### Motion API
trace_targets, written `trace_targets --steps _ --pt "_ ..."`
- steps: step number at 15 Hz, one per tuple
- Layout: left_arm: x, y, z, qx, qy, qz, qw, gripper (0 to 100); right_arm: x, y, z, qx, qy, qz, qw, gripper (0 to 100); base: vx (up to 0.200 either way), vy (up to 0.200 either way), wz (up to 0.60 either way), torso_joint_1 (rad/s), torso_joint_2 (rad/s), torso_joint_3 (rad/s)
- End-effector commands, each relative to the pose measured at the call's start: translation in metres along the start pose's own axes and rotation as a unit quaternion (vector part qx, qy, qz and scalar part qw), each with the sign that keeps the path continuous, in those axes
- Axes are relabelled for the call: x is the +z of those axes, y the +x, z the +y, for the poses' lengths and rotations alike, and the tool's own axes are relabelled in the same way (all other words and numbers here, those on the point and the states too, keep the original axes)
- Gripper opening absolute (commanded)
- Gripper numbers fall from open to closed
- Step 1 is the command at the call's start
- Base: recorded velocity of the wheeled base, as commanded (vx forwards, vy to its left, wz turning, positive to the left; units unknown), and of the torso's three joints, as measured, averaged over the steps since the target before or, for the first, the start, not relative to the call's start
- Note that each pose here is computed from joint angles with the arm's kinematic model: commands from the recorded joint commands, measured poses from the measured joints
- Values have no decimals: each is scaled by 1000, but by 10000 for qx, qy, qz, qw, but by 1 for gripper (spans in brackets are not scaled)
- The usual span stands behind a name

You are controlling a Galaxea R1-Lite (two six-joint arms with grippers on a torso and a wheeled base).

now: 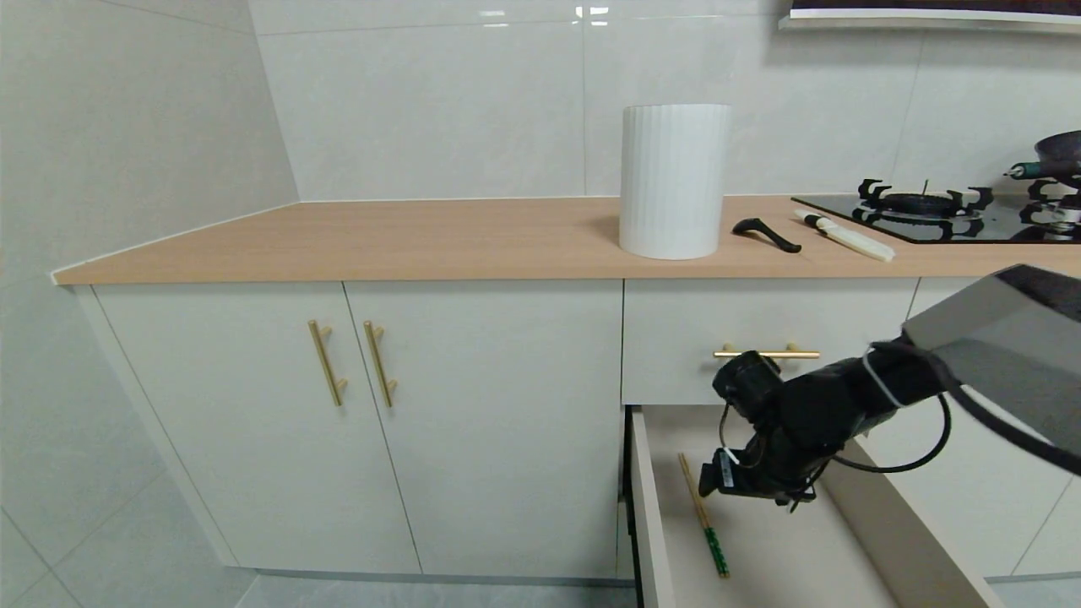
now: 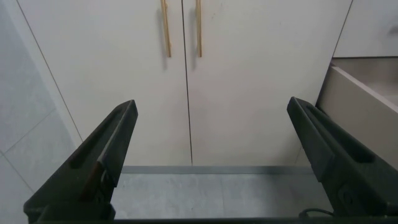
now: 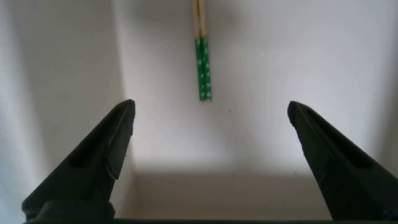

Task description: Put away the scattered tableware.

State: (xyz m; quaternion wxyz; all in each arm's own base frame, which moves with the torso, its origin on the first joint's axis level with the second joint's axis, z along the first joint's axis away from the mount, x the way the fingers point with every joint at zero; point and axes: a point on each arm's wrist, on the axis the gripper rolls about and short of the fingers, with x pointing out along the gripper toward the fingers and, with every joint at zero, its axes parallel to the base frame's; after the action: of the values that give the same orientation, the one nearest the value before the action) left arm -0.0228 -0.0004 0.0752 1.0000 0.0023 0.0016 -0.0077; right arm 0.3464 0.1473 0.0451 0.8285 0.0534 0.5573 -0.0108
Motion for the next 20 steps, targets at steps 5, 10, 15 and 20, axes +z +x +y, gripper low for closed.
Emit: trace_targets --steps 5,10,15,20 --pt "0 0 0 0 0 -1 10000 100 18 -159 -51 506 354 -1661 9842 100 0 0 0 0 0 0" --pt "0 0 0 0 0 -1 10000 100 16 -177 -60 508 315 -1915 9797 100 0 0 0 0 0 0" --pt "0 0 0 0 0 -1 10000 100 15 -173 -62 404 238 -1876 9811 100 0 0 0 8 -41 -28" --pt "0 0 0 0 0 -1 10000 100 14 -170 -62 380 204 -1828 9822 100 0 0 0 113 -350 -272"
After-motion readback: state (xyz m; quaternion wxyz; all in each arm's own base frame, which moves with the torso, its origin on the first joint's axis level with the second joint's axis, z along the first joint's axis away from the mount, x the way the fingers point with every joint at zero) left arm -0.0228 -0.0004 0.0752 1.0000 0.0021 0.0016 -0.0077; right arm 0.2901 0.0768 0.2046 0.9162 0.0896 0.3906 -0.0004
